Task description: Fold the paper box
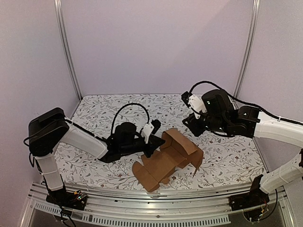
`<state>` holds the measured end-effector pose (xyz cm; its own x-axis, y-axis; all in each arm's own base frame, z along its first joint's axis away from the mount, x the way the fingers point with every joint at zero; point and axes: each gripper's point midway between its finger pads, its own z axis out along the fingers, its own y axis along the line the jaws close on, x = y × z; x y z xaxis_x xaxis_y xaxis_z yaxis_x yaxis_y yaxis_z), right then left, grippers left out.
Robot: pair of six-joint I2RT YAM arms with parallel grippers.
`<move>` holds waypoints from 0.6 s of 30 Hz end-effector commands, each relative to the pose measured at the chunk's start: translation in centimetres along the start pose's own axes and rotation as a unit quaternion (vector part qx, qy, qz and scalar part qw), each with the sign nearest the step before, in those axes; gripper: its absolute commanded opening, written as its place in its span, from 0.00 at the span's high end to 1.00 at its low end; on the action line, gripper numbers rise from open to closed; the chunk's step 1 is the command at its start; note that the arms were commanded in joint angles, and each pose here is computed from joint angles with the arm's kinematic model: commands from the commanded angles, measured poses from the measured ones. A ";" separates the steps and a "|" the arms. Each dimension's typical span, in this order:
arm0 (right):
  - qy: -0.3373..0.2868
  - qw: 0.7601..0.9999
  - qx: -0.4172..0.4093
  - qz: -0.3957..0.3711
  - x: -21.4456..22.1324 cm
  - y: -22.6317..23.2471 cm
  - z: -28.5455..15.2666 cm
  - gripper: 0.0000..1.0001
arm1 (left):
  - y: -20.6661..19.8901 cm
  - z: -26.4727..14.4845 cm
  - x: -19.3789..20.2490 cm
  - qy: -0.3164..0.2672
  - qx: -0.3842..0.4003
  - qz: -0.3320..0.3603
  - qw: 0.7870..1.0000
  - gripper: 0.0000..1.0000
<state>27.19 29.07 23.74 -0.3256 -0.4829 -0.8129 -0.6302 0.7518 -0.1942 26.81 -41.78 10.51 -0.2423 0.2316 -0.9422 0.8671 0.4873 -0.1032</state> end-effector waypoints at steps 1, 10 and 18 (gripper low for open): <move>-0.024 0.995 -0.066 0.065 -0.9 0.9 1.7 0.77 | -0.1 0.4 -1.9 -0.064 0.020 0.030 0.997 1.00; -0.022 0.992 -0.085 0.090 -0.6 0.7 5.4 1.00 | 0.9 2.9 -0.9 -0.057 0.031 0.035 0.997 1.00; -0.011 0.989 -0.083 0.121 0.9 0.2 7.8 1.00 | 1.5 4.8 1.1 -0.041 0.027 0.031 0.998 1.00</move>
<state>31.82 31.86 19.85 -0.4417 -0.3206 -0.8379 -0.6510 0.7572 0.0535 29.26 -44.72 8.01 -0.1764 0.2091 -0.9618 0.9031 0.4231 -0.0736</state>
